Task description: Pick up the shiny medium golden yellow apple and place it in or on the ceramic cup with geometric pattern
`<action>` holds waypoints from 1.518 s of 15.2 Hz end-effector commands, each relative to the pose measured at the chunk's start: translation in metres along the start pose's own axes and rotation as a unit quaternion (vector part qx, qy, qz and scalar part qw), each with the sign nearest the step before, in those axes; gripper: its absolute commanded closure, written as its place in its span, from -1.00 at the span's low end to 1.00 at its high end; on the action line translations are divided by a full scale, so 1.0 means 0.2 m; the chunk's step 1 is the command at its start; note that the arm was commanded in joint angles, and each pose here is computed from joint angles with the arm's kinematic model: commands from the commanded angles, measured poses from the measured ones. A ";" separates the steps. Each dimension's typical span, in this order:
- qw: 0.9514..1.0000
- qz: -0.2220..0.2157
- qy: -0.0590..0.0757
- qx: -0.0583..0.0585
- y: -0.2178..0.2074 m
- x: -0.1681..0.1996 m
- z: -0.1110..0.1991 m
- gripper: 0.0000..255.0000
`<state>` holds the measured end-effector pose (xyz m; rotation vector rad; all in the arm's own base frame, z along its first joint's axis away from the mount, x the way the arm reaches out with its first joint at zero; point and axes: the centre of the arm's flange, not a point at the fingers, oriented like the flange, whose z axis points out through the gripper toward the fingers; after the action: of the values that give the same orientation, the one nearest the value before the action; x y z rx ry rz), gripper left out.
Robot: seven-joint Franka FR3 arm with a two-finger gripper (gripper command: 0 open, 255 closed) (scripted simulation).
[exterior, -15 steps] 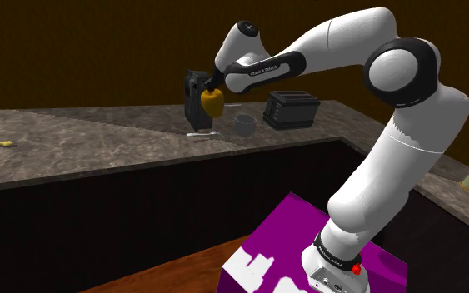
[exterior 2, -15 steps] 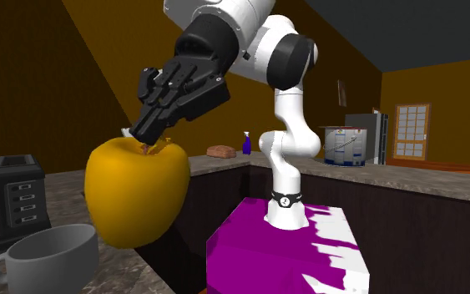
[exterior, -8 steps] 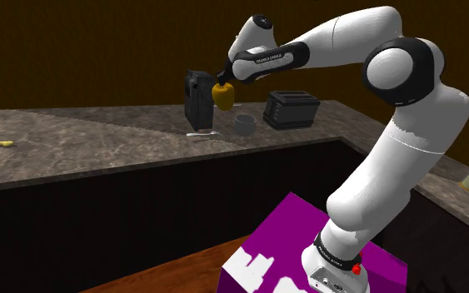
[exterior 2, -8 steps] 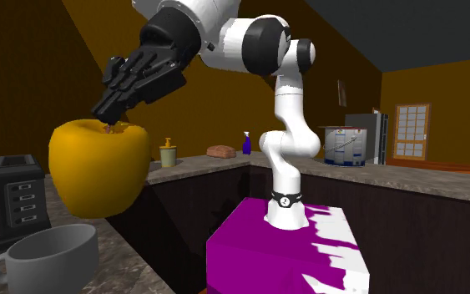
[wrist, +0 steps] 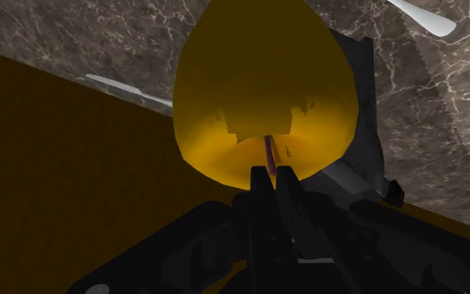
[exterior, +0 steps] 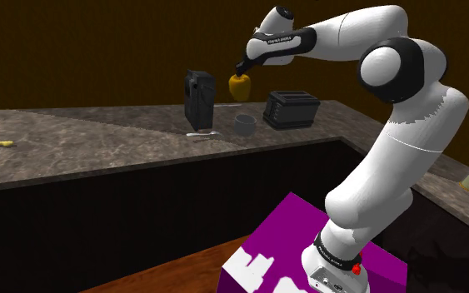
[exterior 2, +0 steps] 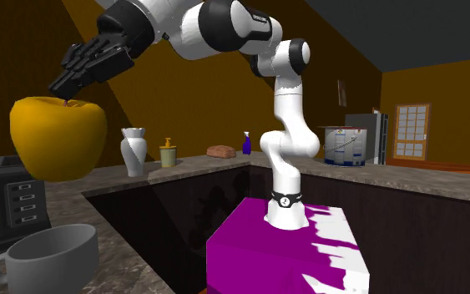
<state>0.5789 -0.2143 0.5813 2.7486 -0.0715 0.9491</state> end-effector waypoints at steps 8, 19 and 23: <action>1.000 -0.001 0.000 0.000 0.47 -0.02 0.03 1.00; 1.000 -0.001 0.000 0.000 0.41 -0.19 0.25 1.00; 1.000 -0.001 0.000 0.000 0.39 -0.26 0.33 1.00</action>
<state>0.5698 -0.3065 0.5192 2.7490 -0.0687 0.9490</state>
